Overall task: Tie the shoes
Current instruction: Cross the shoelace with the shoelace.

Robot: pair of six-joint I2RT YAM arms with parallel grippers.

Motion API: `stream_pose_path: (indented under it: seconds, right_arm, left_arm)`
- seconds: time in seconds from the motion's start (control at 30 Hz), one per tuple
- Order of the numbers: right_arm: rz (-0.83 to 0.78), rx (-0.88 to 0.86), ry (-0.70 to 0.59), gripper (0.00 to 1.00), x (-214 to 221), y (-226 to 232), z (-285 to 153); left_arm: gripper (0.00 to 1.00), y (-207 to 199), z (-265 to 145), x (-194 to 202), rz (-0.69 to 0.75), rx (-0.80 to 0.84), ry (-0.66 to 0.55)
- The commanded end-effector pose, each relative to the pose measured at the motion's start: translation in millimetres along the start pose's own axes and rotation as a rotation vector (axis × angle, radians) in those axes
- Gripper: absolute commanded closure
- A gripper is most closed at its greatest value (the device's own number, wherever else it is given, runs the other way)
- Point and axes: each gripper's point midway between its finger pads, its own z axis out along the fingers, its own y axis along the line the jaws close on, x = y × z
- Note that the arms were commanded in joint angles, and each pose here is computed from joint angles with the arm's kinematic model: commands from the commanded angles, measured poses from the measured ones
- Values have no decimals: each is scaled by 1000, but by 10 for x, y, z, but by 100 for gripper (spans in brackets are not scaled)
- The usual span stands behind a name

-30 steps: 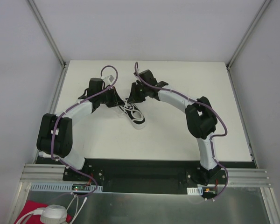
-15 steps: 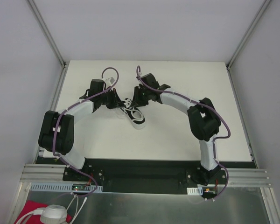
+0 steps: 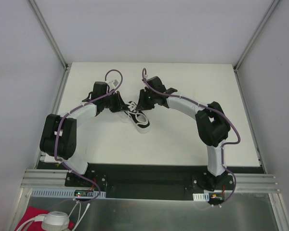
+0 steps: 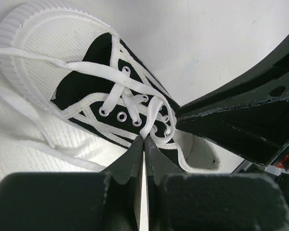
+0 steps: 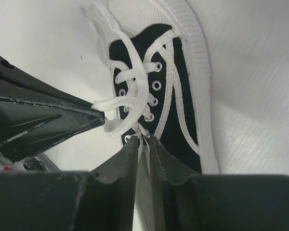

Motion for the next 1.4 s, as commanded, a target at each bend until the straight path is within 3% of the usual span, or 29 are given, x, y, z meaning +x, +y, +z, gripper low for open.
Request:
stream_pose_path:
  seconds: [0.0, 0.47, 0.7, 0.93, 1.37]
  right_arm:
    - [-30, -40, -50, 81, -193, 181, -114]
    - [-40, -38, -37, 82, -214, 231, -9]
    - [-19, 5, -126, 81, -151, 71, -211]
    - [18, -106, -272, 82, -258, 172, -179]
    - [14, -129, -259, 84, -252, 260, -86]
  left_arm:
    - [100, -66, -42, -129, 23, 20, -20]
    - [100, -61, -38, -127, 23, 18, -17]
    - [100, -44, -29, -121, 22, 13, -14]
    - [100, -30, -6, -91, -12, 12, -1]
    - [100, -4, -30, -82, -13, -6, -4]
